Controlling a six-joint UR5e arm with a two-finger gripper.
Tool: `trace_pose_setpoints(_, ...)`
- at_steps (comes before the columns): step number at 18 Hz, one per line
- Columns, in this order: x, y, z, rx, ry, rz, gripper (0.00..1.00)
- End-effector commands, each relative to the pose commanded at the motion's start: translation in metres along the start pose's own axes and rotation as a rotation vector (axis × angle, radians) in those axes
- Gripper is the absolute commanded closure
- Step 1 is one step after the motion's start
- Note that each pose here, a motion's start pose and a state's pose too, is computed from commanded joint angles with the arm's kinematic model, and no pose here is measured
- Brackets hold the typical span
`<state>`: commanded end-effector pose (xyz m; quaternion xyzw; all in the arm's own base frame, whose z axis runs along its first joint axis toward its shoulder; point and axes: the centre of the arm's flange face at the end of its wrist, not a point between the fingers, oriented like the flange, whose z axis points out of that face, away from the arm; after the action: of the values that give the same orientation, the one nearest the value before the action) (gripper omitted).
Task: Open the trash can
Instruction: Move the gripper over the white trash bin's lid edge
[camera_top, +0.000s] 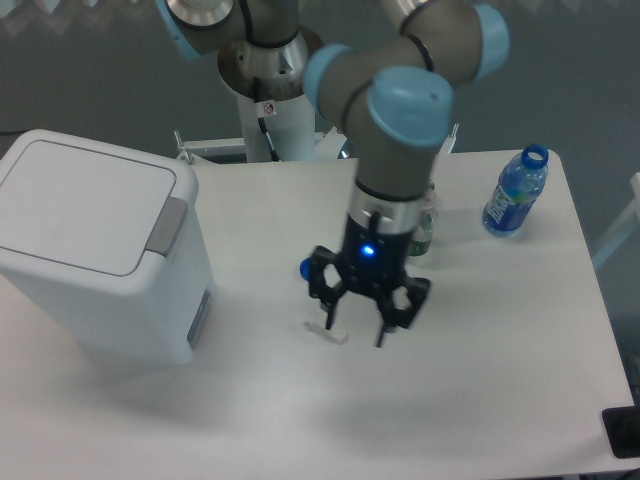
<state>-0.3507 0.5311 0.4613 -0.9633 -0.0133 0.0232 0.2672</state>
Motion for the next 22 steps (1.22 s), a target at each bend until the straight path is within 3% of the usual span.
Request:
trace_pose_setpoints(4, 0.049, -0.015, -0.013, 0.034, 0.048, 0.003, 1.0)
trace_pose_setpoints(9, 0.069, -0.019, -0.041, 0.091, 0.076, -0.021, 1.0)
trace_pose_setpoints(22, 0.138, 0.008, -0.063, 0.061, 0.166, 0.01, 1.0)
